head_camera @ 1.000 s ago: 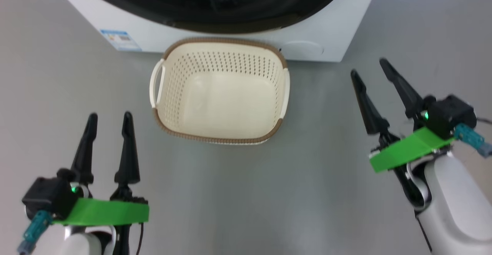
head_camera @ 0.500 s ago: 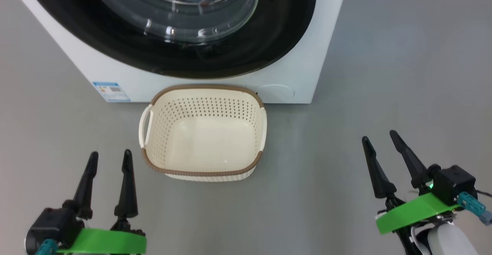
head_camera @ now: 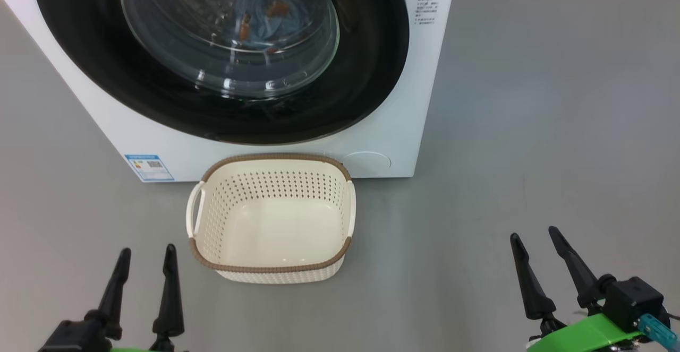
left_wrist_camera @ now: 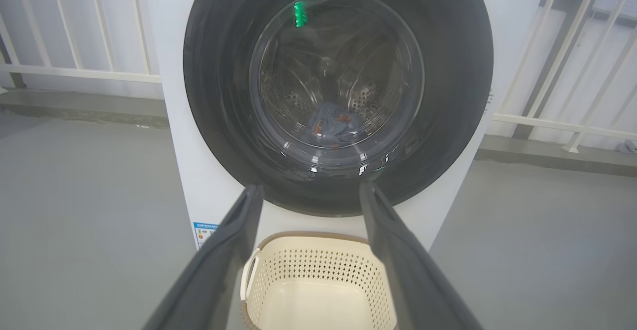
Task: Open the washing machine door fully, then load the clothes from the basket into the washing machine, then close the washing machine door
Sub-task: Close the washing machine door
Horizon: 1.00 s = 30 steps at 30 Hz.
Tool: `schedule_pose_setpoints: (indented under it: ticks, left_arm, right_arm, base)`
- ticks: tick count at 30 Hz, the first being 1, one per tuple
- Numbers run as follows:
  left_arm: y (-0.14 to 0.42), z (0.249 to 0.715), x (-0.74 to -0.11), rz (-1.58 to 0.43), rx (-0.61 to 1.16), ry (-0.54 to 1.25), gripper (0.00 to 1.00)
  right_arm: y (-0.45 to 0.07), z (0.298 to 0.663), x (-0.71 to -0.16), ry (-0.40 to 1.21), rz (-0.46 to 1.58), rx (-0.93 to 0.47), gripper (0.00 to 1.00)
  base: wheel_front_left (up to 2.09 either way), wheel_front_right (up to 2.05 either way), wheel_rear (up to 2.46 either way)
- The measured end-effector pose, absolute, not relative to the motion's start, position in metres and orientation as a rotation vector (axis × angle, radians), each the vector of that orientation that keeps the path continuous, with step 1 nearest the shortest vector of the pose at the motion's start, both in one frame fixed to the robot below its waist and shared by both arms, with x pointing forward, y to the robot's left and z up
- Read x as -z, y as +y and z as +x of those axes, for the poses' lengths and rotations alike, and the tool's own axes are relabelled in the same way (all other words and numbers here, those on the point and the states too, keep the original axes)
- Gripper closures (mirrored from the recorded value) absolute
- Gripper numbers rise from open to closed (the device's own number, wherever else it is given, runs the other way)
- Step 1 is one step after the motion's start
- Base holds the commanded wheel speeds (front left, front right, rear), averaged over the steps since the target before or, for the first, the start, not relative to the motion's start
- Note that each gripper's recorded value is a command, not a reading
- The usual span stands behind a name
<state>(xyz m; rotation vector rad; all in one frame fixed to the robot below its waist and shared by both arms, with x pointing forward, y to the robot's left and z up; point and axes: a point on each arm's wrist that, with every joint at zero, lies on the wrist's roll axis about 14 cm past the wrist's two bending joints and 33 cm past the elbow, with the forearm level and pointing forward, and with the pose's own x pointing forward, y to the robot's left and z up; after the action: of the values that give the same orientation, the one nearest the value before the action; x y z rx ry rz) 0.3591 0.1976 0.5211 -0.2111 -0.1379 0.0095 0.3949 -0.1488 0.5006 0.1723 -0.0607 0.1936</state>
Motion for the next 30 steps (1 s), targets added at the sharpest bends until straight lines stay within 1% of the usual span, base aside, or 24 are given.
schedule_pose_setpoints:
  ticks: [4,13,21,30]
  left_arm:
    - [0.197,0.351,-0.520,-0.209,-0.007,-0.132,0.00]
    - [0.196,0.336,-0.519,-0.200,0.000,-0.129,0.00]
    - [0.192,0.327,-0.515,-0.196,0.016,-0.115,0.00]
    - [0.194,0.323,-0.511,-0.189,0.013,-0.103,0.00]
  right_arm:
    - [-0.155,0.385,-0.507,-0.081,0.183,-0.161,0.00]
    - [-0.155,0.366,-0.512,-0.095,0.172,-0.152,0.00]
    - [-0.161,0.360,-0.513,-0.100,0.175,-0.130,0.00]
    - [-0.160,0.361,-0.513,-0.102,0.176,-0.131,0.00]
  base:
    - [0.00,0.00,0.00]
    - [0.00,0.00,0.00]
    - [0.00,0.00,0.00]
    - [0.00,0.00,0.00]
